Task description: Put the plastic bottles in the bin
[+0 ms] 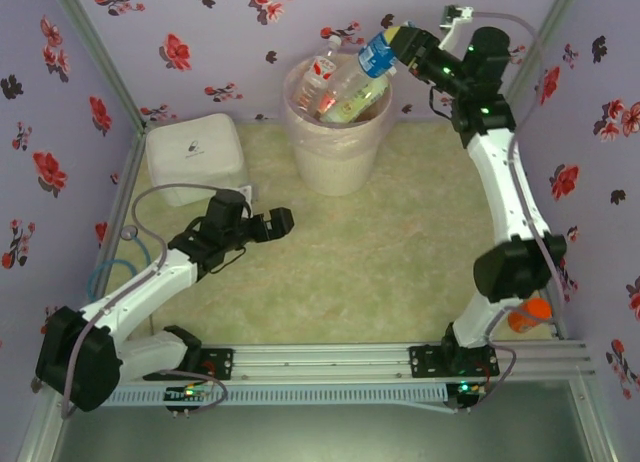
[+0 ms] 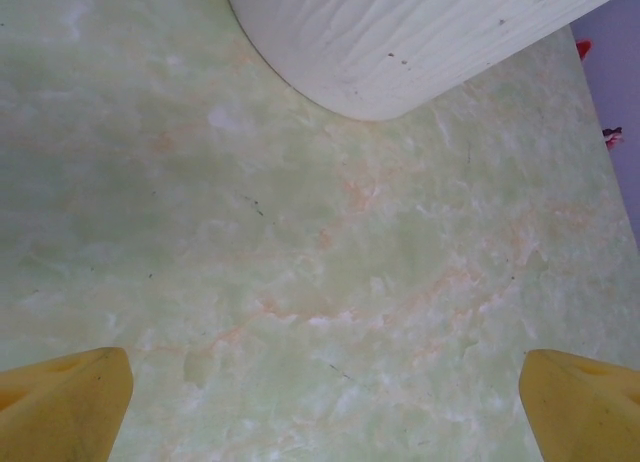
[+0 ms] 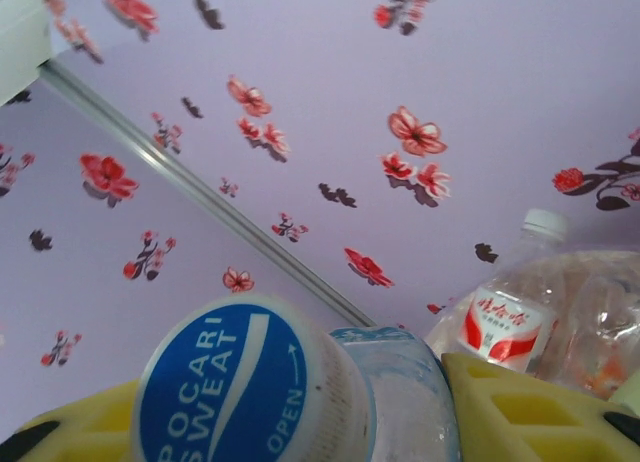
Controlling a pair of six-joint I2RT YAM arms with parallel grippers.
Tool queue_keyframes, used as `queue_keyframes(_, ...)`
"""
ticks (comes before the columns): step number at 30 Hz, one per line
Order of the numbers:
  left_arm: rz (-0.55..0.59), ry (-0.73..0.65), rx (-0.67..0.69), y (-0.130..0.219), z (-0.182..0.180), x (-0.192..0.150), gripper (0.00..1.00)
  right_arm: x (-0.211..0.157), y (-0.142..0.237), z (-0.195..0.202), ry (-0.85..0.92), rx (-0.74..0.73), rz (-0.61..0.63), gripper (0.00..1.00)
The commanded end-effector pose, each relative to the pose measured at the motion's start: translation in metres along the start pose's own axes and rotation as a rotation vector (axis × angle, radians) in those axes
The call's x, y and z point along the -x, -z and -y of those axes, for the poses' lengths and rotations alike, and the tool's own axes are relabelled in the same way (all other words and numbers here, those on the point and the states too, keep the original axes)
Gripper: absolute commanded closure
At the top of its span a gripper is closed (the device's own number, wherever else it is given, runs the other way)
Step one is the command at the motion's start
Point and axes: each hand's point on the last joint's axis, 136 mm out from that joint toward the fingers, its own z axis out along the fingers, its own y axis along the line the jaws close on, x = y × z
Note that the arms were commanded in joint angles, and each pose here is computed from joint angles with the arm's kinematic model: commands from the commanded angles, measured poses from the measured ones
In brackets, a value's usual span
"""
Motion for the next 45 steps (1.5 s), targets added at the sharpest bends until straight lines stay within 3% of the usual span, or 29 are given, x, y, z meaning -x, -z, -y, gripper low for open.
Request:
queue_keyframes(1,0.004,0.027,0.029,0.006,-0.011,-0.005,0.00,0.001,-0.025,-0.017,0.001,0.098,0.020,0.72)
queue_keyframes(7,0.014,0.021,0.040,0.014,-0.013,-0.005,0.00,-0.053,-0.052,0.016,0.055,0.014,-0.119,0.69)
queue_keyframes(17,0.007,0.028,0.051,0.008,-0.016,-0.006,0.00,-0.128,-0.030,0.070,0.148,-0.182,-0.302,0.52)
queue_keyframes(21,0.002,0.033,0.040,0.005,-0.013,-0.005,0.00,-0.120,-0.021,0.058,0.189,-0.188,-0.306,0.43)
queue_keyframes(25,0.001,0.039,0.037,0.004,-0.013,-0.006,0.00,-0.097,-0.015,0.035,0.246,-0.208,-0.290,0.21)
queue_keyframes(28,0.002,0.044,0.032,0.004,-0.012,-0.006,0.00,-0.078,-0.010,0.021,0.286,-0.227,-0.272,0.15)
queue_keyframes(34,0.008,0.045,0.027,0.006,-0.012,-0.005,0.00,-0.047,0.002,0.012,0.338,-0.295,-0.213,0.15)
queue_keyframes(37,0.008,0.050,0.024,0.006,-0.012,-0.006,0.00,-0.046,0.001,0.020,0.331,-0.332,-0.205,0.23)
queue_keyframes(41,0.008,0.056,0.023,0.007,-0.013,-0.007,0.00,-0.073,-0.011,0.033,0.307,-0.352,-0.276,0.40)
queue_keyframes(45,0.008,0.057,0.025,0.007,-0.013,-0.008,0.00,-0.101,-0.025,0.051,0.288,-0.367,-0.311,0.47)
